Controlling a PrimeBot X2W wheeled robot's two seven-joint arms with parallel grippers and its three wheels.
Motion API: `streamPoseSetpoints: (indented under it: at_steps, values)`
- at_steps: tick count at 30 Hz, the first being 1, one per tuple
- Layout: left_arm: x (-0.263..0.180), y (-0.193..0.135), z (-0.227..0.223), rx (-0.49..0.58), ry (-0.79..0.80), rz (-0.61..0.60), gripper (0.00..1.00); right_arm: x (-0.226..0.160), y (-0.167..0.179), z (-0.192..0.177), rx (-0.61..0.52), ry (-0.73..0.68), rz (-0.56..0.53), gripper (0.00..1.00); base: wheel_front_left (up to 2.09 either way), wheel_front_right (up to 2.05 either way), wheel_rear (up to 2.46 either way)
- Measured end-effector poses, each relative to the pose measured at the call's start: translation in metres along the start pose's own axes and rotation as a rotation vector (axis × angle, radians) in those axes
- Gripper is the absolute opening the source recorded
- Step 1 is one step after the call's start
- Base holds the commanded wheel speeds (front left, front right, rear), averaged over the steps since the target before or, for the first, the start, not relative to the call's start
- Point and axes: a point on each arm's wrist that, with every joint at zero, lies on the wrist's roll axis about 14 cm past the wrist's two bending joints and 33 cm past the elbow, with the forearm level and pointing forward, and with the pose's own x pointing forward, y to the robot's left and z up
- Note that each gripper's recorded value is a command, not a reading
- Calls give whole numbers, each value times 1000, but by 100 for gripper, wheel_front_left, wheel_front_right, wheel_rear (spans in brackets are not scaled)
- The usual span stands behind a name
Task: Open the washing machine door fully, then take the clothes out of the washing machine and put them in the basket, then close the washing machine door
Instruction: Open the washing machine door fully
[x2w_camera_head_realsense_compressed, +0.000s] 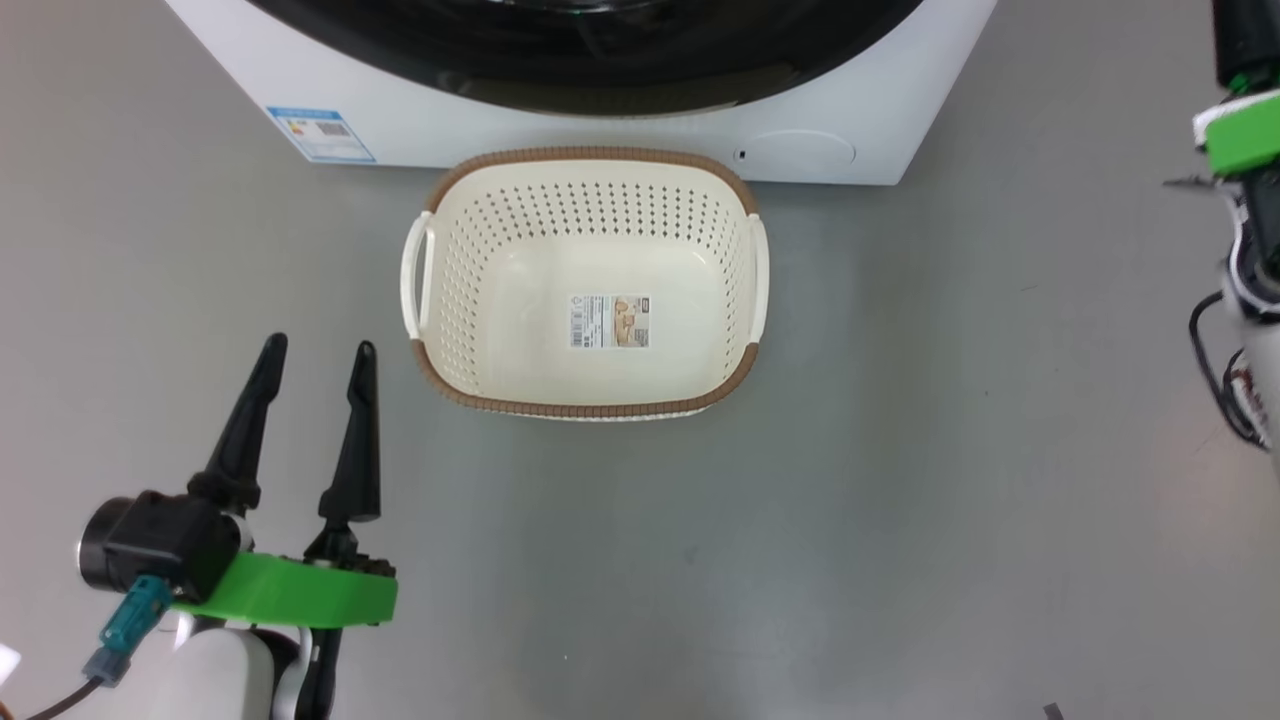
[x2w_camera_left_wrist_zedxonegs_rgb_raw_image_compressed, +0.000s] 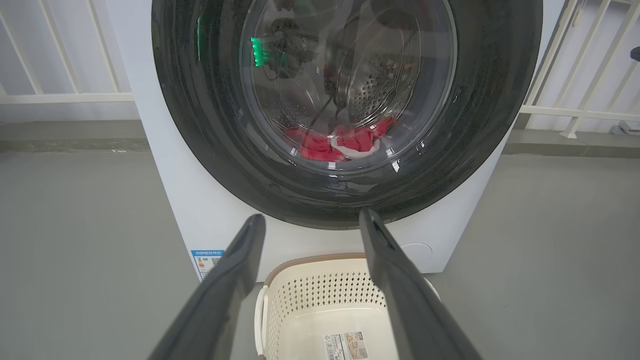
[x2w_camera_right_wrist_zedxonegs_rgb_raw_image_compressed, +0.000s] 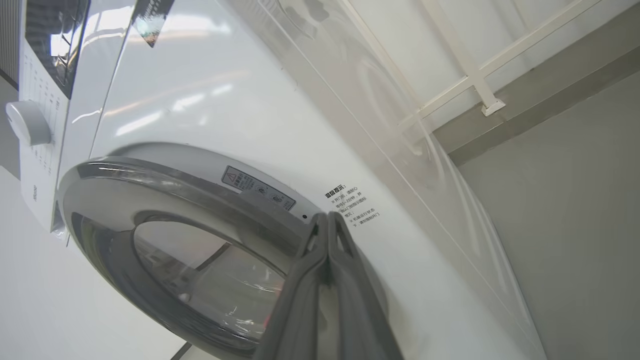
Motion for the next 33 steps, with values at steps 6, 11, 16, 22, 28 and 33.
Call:
streamPoseSetpoints:
  at_steps: [6,11,16,22,28,33]
  values:
    - [8,1,-4,-4,1,4,100,21,0,-2,42,38,13,0,0,0,0]
    - [13,4,-10,-3,9,9,100,37,3,-7,73,96,31,0,0,0,0]
    - [15,5,-18,-10,25,15,100,56,11,-9,111,154,55,0,0,0,0]
    - [19,10,-19,-10,25,24,100,75,26,-15,165,220,97,0,0,0,0]
    - [17,16,-25,-9,40,43,100,85,30,-28,174,288,106,0,0,0,0]
    - [16,18,-28,-8,49,52,100,92,32,-38,174,331,113,0,0,0,0]
